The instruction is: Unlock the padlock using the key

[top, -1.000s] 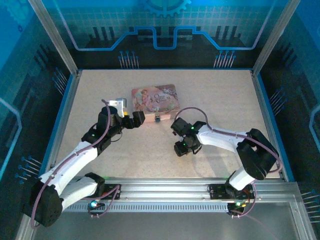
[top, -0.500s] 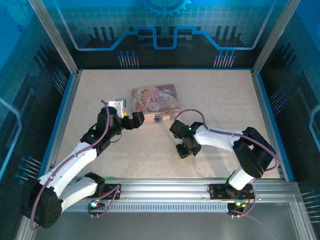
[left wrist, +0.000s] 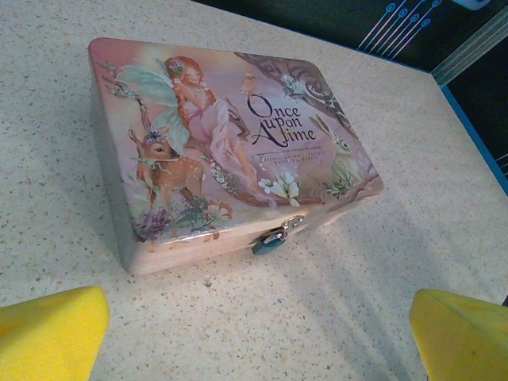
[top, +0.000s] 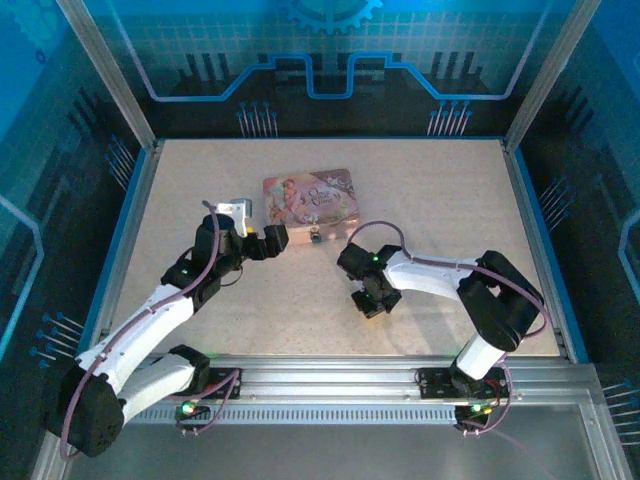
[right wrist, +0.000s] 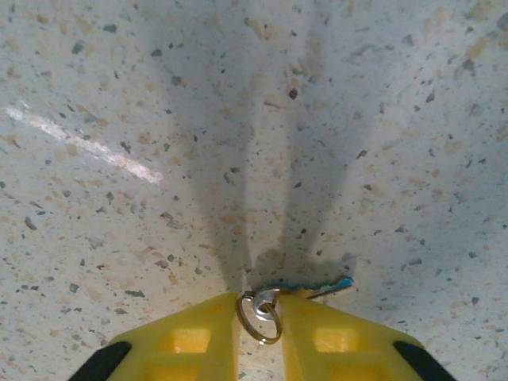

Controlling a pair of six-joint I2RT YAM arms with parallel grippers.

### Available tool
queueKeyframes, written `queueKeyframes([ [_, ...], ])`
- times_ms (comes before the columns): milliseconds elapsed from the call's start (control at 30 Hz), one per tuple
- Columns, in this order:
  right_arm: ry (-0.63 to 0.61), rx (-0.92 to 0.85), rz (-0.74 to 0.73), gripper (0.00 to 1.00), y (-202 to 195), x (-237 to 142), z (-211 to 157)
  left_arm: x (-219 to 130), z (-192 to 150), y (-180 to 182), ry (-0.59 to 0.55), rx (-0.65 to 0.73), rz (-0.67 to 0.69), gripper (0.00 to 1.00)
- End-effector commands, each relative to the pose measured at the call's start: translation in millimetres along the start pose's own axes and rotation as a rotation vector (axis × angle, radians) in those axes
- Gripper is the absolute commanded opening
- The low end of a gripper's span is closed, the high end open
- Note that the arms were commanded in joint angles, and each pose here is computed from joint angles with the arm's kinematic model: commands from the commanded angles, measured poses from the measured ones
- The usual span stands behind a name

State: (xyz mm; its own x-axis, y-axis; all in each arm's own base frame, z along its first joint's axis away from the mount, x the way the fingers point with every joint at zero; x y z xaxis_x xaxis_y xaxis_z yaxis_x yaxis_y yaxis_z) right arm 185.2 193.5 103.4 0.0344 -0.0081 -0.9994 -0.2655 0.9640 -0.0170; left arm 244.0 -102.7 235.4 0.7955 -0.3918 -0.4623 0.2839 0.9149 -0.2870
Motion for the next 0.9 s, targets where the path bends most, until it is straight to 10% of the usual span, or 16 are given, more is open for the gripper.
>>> queueKeyframes([
  [0,0.031,-0.013,-0.027,0.16,2.6,3.2,-3.2,-4.7,3.5,-1.8,-0.009,0.004,0.010,0.99],
  [400,-0.065,-0.075,-0.100,0.01,-0.8,-8.4,6.6,-9.2,9.8,-4.2,0.006,0.020,0.012,0.99],
  [867,-0.675,-0.484,-0.211,0.00,12.9,-119.8,21.2,-28.9,31.6,-25.7,0.097,-0.019,-0.136,0.93],
])
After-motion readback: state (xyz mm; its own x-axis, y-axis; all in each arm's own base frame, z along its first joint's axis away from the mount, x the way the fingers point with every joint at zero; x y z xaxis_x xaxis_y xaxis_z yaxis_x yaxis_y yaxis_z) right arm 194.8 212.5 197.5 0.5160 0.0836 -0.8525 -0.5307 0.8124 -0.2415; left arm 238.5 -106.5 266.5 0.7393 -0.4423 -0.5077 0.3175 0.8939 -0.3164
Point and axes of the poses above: each hand's point on the last joint's axis, 136 mm out from that joint toward the fingers, its own x axis out along the fingers, its own y axis along the line the jaws close on, z = x × y, the point moved 9 cm from there along -x, back along the fingers, and after that the axes turned 11 degrees about x, right-handed, at the moved point
